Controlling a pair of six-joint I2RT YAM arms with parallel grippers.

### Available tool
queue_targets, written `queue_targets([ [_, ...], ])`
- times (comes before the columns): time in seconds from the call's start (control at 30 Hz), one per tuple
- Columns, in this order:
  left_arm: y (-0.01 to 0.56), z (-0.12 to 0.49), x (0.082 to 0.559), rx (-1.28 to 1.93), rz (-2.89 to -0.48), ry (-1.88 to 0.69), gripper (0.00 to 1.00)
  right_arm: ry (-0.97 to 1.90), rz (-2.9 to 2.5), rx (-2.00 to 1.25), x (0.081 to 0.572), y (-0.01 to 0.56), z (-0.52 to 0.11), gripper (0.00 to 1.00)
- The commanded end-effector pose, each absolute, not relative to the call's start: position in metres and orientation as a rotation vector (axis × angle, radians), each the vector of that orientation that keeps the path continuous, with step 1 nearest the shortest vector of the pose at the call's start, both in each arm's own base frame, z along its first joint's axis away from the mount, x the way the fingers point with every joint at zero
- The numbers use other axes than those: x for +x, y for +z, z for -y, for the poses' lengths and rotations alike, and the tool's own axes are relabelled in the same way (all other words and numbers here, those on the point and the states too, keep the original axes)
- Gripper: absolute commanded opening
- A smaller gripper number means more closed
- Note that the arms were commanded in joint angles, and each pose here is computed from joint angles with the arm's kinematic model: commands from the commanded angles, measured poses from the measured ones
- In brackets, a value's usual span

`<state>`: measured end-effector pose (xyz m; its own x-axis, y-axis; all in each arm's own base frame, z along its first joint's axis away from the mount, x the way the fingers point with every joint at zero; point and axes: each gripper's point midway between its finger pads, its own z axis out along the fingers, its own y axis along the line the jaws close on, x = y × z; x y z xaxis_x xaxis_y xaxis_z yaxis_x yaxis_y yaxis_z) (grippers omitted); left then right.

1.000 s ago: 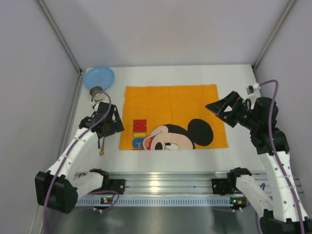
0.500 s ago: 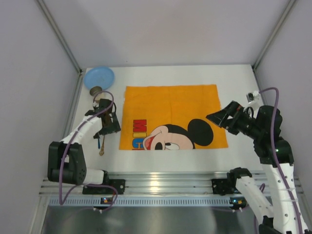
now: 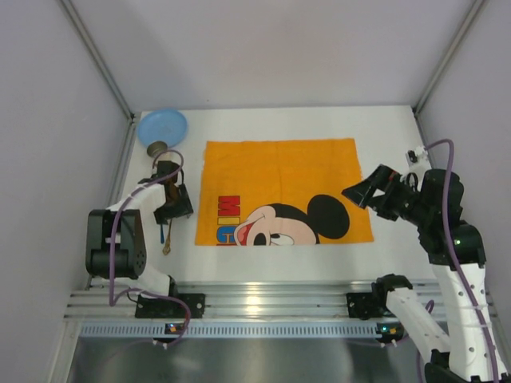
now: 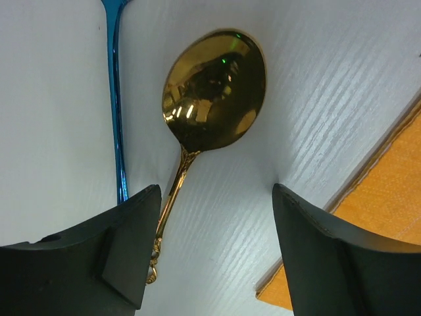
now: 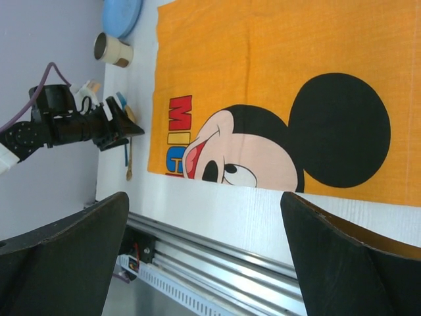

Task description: Set the dinner table for one person

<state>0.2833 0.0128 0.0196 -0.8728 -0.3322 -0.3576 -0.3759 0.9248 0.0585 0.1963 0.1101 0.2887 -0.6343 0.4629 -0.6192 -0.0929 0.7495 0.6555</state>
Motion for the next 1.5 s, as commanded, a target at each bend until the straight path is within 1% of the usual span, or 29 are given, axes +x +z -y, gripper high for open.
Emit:
queue_targets([
  [0.0, 0.013, -0.028, 0.300, -0.547, -2.701, 0.160, 0.73, 0.784, -2.077, 0.273, 0.198, 0.303, -0.101, 1.00],
  [0.1, 0.004, -0.036, 0.300, -0.589, -2.709, 0.158, 0.68, 0.760, -2.077, 0.277, 0.200, 0.304, -0.098, 1.00],
  [0.13, 0.000, -0.032, 0.300, -0.594, -2.726, 0.114, 0.67, 0.755, -2.077, 0.276, 0.201, 0.306, -0.098, 1.00],
  [0.27, -0.017, -0.023, 0.298, -0.594, -2.782, 0.041, 0.54, 0.716, -2.078, 0.276, 0.204, 0.308, -0.093, 1.00],
  [0.3, -0.019, -0.021, 0.299, -0.592, -2.790, 0.022, 0.48, 0.705, -2.082, 0.277, 0.204, 0.307, -0.092, 1.00],
  [0.33, -0.023, -0.019, 0.299, -0.592, -2.805, 0.016, 0.45, 0.700, -2.084, 0.279, 0.204, 0.307, -0.091, 1.00],
  [0.4, -0.023, -0.017, 0.303, -0.588, -2.803, -0.011, 0.40, 0.684, -2.087, 0.277, 0.206, 0.307, -0.089, 1.00],
  [0.5, -0.024, -0.016, 0.308, -0.587, -2.798, -0.025, 0.37, 0.670, -2.090, 0.285, 0.206, 0.305, -0.087, 1.00],
  [0.7, -0.030, -0.015, 0.322, -0.598, -2.788, -0.044, 0.24, 0.651, -2.086, 0.274, 0.207, 0.307, -0.085, 1.00],
  [0.73, -0.032, -0.009, 0.325, -0.593, -2.797, -0.089, 0.18, 0.647, -2.084, 0.269, 0.206, 0.308, -0.085, 1.00],
  [0.8, -0.029, -0.010, 0.335, -0.592, -2.782, -0.094, 0.15, 0.636, -2.089, 0.257, 0.206, 0.308, -0.084, 1.00],
  [0.87, -0.030, -0.010, 0.343, -0.586, -2.775, -0.093, 0.05, 0.626, -2.095, 0.248, 0.204, 0.308, -0.083, 1.00],
  [0.93, -0.035, -0.009, 0.345, -0.583, -2.785, -0.094, 0.00, 0.616, -2.094, 0.238, 0.203, 0.310, -0.082, 1.00],
  [1.1, -0.026, -0.006, 0.360, -0.578, -2.764, -0.115, 0.00, 0.608, -2.101, 0.193, 0.200, 0.313, -0.083, 1.00],
  [1.27, 0.034, -0.006, 0.388, -0.550, -2.636, -0.070, 0.00, 0.616, -2.086, 0.148, 0.198, 0.320, -0.085, 1.00],
  [1.4, 0.088, -0.001, 0.401, -0.506, -2.539, -0.050, 0.00, 0.615, -2.062, 0.125, 0.191, 0.328, -0.085, 1.00],
  [1.47, 0.107, 0.002, 0.404, -0.498, -2.509, -0.057, 0.00, 0.615, -2.050, 0.116, 0.186, 0.331, -0.085, 1.00],
])
